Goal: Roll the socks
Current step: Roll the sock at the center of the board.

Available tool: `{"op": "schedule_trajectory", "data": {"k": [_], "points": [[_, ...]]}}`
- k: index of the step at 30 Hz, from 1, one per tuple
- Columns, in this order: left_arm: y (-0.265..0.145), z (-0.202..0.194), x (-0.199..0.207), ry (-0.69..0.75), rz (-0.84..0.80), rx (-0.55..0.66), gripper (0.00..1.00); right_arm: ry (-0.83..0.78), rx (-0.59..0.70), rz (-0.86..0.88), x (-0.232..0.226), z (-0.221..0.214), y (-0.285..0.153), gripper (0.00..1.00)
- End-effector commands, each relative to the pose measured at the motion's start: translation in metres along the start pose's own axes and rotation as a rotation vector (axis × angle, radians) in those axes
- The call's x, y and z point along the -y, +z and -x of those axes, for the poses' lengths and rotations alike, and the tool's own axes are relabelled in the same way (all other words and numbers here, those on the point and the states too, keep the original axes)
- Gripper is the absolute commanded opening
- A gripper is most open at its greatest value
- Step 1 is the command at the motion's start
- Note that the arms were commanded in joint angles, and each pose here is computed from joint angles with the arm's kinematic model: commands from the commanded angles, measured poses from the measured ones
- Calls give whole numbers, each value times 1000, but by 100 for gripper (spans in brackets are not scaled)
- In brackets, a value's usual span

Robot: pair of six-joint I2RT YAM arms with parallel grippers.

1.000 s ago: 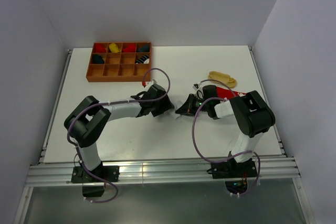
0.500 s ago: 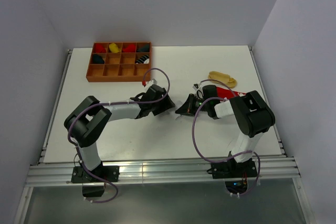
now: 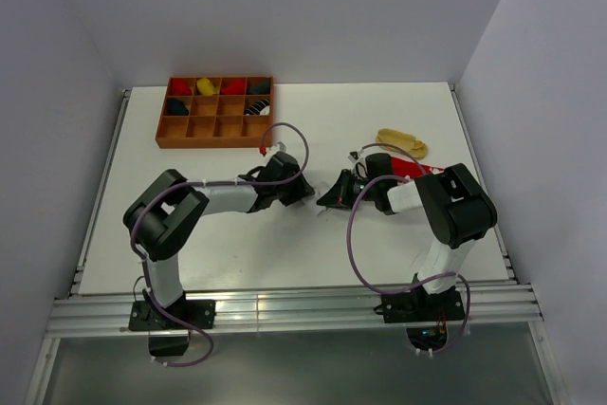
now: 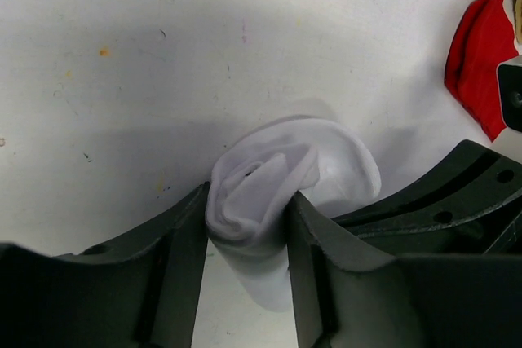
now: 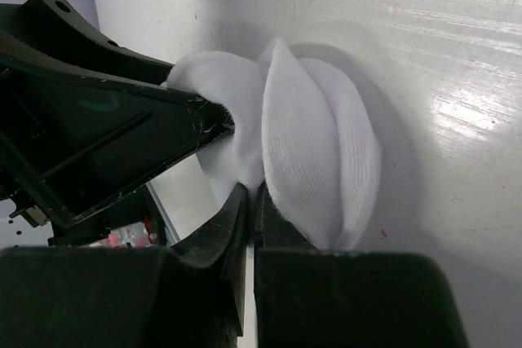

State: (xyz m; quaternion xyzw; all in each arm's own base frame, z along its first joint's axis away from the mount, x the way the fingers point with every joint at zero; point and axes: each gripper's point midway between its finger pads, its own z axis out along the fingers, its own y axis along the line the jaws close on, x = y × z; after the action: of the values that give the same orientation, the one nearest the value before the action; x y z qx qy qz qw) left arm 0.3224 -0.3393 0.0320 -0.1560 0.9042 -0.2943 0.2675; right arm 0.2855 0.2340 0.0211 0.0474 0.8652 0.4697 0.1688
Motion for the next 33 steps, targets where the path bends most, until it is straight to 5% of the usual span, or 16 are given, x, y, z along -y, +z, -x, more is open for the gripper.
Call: {"op": "schedule_trajectory", "data": {"k": [1,8,14,20,33], "points": [[9,-19,-31,33,100,-65,43,121,-118,-317,79,-55,-10,1],[14,-31,-39,61,157,-99,16,49,-96,-328,70,-47,-12,10],[7,-31,-42,105,219,-93,2,-187,77,-401,37,-16,-24,34],[3,-30,-40,144,264,-98,1,-419,325,-470,0,11,-48,41],[-3,-27,-41,188,343,-132,0,-816,453,-418,-55,-7,-39,55]]}}
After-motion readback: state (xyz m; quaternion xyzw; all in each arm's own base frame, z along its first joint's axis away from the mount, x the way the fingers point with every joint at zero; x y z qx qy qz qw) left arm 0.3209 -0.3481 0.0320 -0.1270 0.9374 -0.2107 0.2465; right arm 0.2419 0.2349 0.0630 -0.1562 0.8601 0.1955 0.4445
